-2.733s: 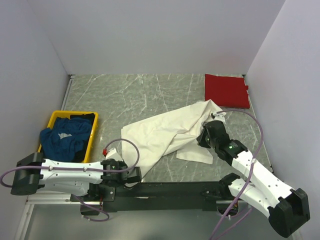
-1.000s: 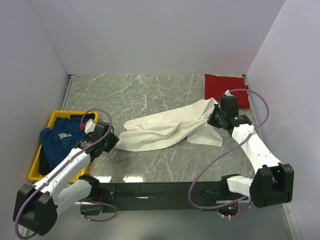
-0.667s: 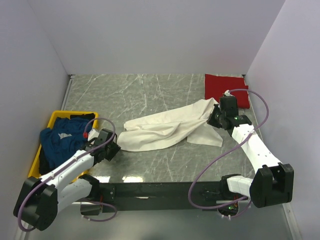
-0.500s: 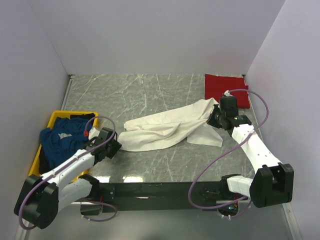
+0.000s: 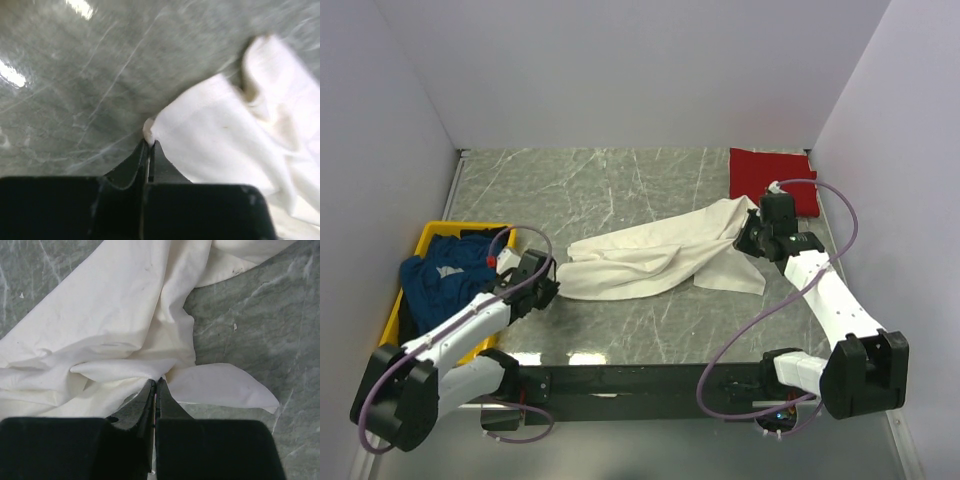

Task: Fold and stack the t-shirts
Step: Flatten the tshirt out

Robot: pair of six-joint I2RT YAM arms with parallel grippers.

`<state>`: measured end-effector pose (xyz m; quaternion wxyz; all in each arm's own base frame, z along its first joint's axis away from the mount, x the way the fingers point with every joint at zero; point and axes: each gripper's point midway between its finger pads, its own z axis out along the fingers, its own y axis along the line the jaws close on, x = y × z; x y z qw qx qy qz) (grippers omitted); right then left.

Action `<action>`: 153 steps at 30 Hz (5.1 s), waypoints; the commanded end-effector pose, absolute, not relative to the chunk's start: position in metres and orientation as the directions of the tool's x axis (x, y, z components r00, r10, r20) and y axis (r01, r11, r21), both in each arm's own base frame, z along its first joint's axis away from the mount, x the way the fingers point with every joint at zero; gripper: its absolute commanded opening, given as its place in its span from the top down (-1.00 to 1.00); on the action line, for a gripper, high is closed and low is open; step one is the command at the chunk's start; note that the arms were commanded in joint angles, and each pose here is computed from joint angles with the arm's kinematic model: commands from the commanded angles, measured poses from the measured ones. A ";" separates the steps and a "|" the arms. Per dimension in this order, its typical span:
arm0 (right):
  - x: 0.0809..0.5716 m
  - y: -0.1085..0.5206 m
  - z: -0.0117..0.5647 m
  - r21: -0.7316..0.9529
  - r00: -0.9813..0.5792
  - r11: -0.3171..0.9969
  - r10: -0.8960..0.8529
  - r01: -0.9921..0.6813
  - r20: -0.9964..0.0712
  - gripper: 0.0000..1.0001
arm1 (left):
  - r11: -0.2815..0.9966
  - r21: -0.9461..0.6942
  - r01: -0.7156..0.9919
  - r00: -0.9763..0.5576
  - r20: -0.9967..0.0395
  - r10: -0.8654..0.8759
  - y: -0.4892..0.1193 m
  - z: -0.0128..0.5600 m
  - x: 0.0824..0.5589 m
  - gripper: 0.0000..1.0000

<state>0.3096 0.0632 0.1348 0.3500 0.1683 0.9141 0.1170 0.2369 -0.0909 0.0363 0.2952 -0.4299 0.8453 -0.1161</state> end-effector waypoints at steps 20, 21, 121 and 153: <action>0.235 0.162 0.099 0.524 -0.830 0.850 0.247 -0.063 -0.500 0.66 | 0.571 -0.581 -0.580 -0.104 -0.643 -0.759 -0.006 0.234 0.294 0.99; 0.232 0.166 0.096 0.525 -0.831 0.850 0.256 -0.049 -0.493 0.53 | 0.570 -0.580 -0.582 -0.102 -0.644 -0.759 -0.003 0.234 0.297 0.99; 0.364 0.158 0.471 0.692 -0.541 0.682 0.499 -0.237 -0.677 1.00 | 0.616 -0.753 -0.231 -0.060 -0.621 -0.781 -0.003 0.433 0.414 0.99; 0.347 0.081 0.574 0.714 -0.368 0.518 0.620 -0.471 -0.693 1.00 | 0.662 -0.734 0.154 0.126 -0.649 -0.750 -0.023 0.576 0.365 0.99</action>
